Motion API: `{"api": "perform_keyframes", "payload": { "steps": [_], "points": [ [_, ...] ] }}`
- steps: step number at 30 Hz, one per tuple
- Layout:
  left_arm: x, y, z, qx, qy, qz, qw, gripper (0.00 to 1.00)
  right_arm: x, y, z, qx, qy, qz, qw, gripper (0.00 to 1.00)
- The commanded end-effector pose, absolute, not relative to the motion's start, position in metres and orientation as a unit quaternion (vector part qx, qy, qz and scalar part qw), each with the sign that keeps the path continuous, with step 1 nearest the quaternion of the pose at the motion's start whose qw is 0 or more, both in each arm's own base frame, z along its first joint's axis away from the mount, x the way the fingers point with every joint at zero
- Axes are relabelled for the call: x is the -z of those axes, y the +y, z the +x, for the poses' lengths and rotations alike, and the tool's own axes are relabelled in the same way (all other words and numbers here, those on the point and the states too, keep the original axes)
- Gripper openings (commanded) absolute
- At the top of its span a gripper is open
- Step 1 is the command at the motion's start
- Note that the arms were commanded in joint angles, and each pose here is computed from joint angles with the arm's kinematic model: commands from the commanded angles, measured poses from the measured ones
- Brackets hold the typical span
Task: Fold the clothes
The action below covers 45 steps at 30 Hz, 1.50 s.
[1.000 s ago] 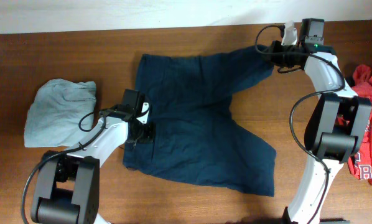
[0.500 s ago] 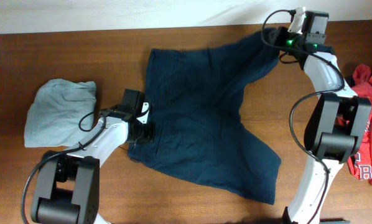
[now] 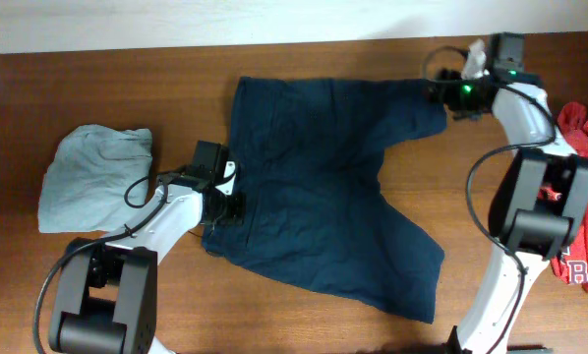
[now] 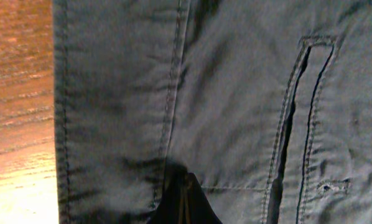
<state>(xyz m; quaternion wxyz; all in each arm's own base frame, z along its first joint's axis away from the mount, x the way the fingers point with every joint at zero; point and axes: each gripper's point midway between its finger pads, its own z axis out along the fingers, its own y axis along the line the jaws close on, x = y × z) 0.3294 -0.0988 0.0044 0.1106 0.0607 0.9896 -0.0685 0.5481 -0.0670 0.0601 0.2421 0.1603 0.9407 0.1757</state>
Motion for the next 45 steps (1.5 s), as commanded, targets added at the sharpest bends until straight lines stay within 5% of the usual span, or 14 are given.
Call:
{"api": "perform_keyframes", "payload": {
  "steps": [1, 13, 14, 16, 18, 23, 32, 45],
  "points": [
    [-0.002, -0.097, 0.333, 0.062, 0.989, 0.067, 0.114, 0.00, -0.051, -0.100, 0.522, -0.161, 0.950, 0.175, 0.202, 0.76],
    [-0.004, -0.098, 0.339, 0.063, 0.988, 0.071, 0.126, 0.00, -0.016, -0.050, 0.513, -0.200, 0.957, 0.074, 0.195, 0.76],
    [-0.004, -0.098, 0.338, 0.063, 0.988, 0.071, 0.125, 0.00, -0.012, -0.039, 0.514, -0.207, 0.956, 0.065, 0.196, 0.72],
    [-0.004, -0.098, 0.338, 0.063, 0.988, 0.071, 0.125, 0.00, -0.010, -0.028, 0.513, -0.209, 0.957, 0.055, 0.192, 0.39],
    [-0.004, -0.098, 0.338, 0.063, 0.988, 0.071, 0.125, 0.00, -0.016, -0.019, 0.516, -0.212, 0.956, 0.045, 0.197, 0.19],
    [-0.004, -0.098, 0.338, 0.063, 0.988, 0.071, 0.125, 0.00, -0.076, -0.012, 0.523, -0.231, 0.947, 0.054, 0.218, 0.04],
    [-0.004, -0.098, 0.338, 0.063, 0.988, 0.071, 0.125, 0.00, -0.167, -0.018, 0.504, -0.167, 0.963, 0.060, 0.204, 0.04],
    [-0.004, -0.098, 0.338, 0.063, 0.988, 0.071, 0.125, 0.00, -0.099, -0.047, 0.568, -0.097, 0.959, 0.073, 0.255, 0.15]
  ]
}}
